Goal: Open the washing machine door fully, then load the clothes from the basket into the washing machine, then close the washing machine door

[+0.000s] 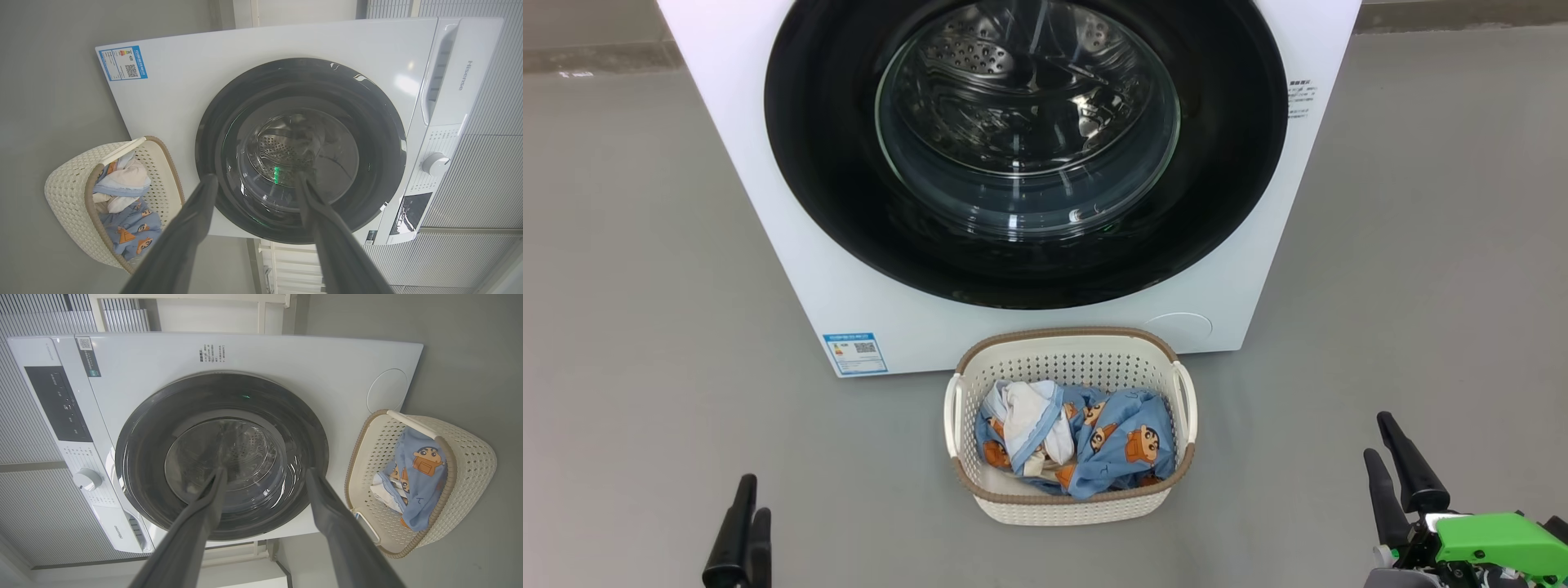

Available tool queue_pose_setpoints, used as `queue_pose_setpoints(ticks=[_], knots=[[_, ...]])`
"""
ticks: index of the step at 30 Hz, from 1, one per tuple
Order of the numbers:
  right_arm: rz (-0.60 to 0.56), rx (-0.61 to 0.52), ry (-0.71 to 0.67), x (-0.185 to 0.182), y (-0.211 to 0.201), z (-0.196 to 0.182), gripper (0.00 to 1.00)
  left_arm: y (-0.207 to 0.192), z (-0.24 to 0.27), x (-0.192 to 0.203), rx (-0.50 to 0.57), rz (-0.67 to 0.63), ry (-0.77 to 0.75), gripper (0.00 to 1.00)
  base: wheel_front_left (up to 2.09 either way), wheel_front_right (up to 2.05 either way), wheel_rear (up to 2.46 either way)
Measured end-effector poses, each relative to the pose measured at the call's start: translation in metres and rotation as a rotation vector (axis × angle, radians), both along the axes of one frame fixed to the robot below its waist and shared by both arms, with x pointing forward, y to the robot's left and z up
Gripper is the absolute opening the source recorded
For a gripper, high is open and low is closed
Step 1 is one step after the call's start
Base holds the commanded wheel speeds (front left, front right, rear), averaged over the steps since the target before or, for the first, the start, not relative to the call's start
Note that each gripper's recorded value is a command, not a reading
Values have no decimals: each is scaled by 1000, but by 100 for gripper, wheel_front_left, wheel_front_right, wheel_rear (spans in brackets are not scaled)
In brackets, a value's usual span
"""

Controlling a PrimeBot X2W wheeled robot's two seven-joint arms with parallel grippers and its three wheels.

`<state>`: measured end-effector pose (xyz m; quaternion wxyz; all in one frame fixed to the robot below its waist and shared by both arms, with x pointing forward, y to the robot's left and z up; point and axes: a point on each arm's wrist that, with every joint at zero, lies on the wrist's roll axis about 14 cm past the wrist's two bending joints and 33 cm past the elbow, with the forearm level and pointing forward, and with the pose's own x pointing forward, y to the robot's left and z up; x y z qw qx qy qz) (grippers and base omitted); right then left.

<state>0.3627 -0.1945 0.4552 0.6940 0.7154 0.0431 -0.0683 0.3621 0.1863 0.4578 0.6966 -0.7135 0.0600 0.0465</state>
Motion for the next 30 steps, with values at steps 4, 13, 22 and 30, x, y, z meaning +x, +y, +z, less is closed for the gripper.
queue_pose_setpoints(ticks=[4,13,22,30], knots=[[-1,-10,-13,2,1,4,100,3,4,1,7,4,-13,100,0,0,0],[8,-55,-43,8,7,14,100,9,13,5,48,12,-38,100,0,0,0],[42,-145,-67,12,16,22,100,15,23,8,116,19,-66,100,0,0,0],[70,-238,-90,15,25,29,100,19,28,9,206,14,-80,100,0,0,0]])
